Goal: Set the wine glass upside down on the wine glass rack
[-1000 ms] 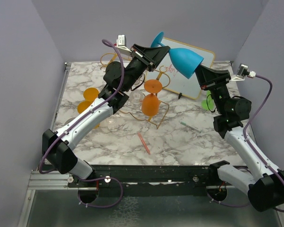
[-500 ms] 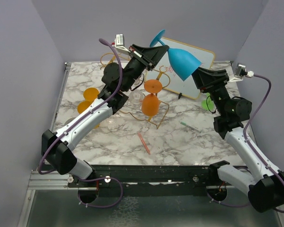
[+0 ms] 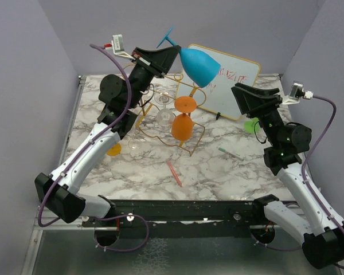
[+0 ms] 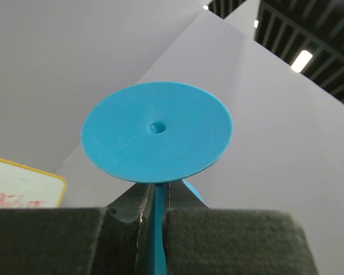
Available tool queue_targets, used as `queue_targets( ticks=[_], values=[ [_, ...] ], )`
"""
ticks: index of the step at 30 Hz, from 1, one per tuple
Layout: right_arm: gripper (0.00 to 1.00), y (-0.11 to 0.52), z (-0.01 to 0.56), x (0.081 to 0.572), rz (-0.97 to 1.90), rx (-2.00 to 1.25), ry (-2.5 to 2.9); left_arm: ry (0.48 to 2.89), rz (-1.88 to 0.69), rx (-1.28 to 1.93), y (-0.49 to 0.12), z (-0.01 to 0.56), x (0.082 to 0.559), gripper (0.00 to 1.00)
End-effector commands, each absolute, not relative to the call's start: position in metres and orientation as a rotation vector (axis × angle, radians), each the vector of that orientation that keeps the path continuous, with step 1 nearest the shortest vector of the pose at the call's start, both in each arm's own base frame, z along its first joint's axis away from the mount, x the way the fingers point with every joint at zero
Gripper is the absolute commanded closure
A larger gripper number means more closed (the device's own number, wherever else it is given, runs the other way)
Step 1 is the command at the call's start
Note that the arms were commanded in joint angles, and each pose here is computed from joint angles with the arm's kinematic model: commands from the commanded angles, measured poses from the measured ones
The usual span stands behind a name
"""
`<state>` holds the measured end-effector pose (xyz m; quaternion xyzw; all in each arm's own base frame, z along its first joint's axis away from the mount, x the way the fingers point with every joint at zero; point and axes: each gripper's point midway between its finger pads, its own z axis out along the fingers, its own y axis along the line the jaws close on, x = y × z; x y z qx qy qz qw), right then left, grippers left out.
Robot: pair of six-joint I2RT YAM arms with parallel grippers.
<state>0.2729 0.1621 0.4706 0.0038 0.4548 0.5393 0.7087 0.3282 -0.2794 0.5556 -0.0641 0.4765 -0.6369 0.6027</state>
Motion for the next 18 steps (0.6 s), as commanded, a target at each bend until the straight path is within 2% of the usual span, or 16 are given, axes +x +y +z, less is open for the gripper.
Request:
queue_targets(
  ticks=[1,18],
  values=[
    [0.42,0.154,0.467,0.270,1.103,0.006,1.031,1.125,-1.239,-0.043,-0.244,0.574,0.325,1.00],
    [0.41,0.138,0.460,0.276,0.973,0.070,1.092,1.427,-0.451,0.017,-0.141,0.531,0.310,1.00]
  ],
)
